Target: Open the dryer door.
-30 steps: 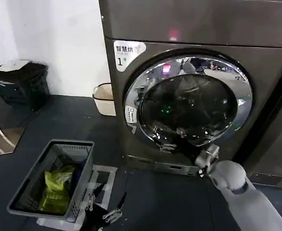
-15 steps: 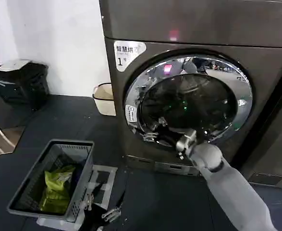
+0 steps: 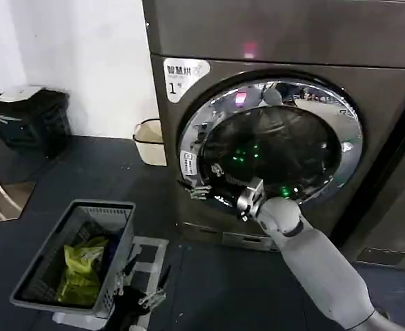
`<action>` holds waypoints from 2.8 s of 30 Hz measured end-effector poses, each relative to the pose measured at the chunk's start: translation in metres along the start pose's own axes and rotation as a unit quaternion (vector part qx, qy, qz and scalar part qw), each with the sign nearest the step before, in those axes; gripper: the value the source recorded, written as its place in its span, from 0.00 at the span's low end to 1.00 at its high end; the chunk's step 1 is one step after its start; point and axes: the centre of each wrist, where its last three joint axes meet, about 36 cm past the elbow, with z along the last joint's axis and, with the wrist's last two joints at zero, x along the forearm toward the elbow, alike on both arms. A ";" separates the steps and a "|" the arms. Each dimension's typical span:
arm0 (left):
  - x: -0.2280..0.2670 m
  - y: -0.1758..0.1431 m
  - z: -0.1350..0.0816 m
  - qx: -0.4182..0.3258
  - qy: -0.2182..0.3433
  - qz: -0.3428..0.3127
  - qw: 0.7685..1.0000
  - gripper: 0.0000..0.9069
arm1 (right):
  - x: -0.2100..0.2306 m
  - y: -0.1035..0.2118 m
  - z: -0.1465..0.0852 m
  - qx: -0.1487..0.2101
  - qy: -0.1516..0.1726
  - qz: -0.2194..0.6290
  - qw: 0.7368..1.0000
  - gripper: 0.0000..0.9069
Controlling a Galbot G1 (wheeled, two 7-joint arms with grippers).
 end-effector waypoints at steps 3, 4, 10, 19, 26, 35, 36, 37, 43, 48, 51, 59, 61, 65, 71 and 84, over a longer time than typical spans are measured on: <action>-0.005 0.014 0.001 0.020 -0.008 0.004 1.000 1.00 | 0.008 0.003 0.000 -0.004 -0.002 -0.023 1.000 1.00; -0.005 0.020 0.002 0.026 -0.006 -0.002 1.000 1.00 | 0.011 0.003 0.000 -0.005 -0.002 -0.032 0.999 1.00; -0.007 0.072 0.003 0.016 -0.013 -0.034 0.999 1.00 | 0.028 0.007 -0.001 -0.007 0.000 -0.084 0.996 1.00; -0.043 0.130 -0.016 0.037 -0.038 0.013 0.998 1.00 | 0.061 0.013 -0.009 -0.002 0.005 -0.166 0.986 1.00; -0.077 0.176 -0.016 0.051 -0.047 0.052 0.996 1.00 | 0.099 0.023 -0.014 0.010 0.002 -0.208 0.978 1.00; -0.127 0.206 -0.021 0.043 -0.019 0.114 0.992 1.00 | 0.141 0.032 -0.025 0.019 -0.001 -0.242 0.970 1.00; -0.132 0.206 -0.020 0.044 -0.016 0.124 0.991 1.00 | 0.146 0.033 -0.027 0.020 -0.001 -0.245 0.969 1.00; -0.138 0.206 -0.019 0.046 -0.013 0.136 0.990 1.00 | 0.151 0.034 -0.028 0.020 -0.001 -0.248 0.969 1.00; -0.172 0.196 -0.012 0.068 0.001 0.192 0.979 1.00 | 0.184 0.040 -0.031 0.022 -0.001 -0.249 0.968 1.00; -0.211 0.179 -0.011 0.091 -0.005 0.228 0.969 1.00 | 0.220 0.040 -0.026 0.013 -0.011 -0.219 0.976 1.00; -0.235 0.165 -0.013 0.089 -0.009 0.255 0.963 1.00 | 0.250 0.033 -0.022 0.009 -0.008 -0.190 0.982 1.00; -0.284 0.121 -0.018 0.095 -0.017 0.344 0.934 1.00 | 0.353 0.016 -0.021 0.028 0.035 -0.049 0.998 1.00; -0.292 0.109 -0.021 0.098 -0.018 0.369 0.924 1.00 | 0.379 0.017 -0.021 0.027 0.035 0.003 0.999 1.00; -0.305 0.084 -0.028 0.104 -0.023 0.413 0.904 1.00 | 0.424 0.023 -0.020 0.014 0.024 0.103 0.994 1.00; -0.313 0.045 -0.032 0.111 -0.021 0.474 0.873 1.00 | 0.491 0.040 -0.040 0.043 0.002 0.255 0.966 1.00; -0.298 -0.030 -0.026 0.121 -0.028 0.541 0.832 1.00 | 0.583 0.095 -0.111 0.113 0.068 0.652 0.746 1.00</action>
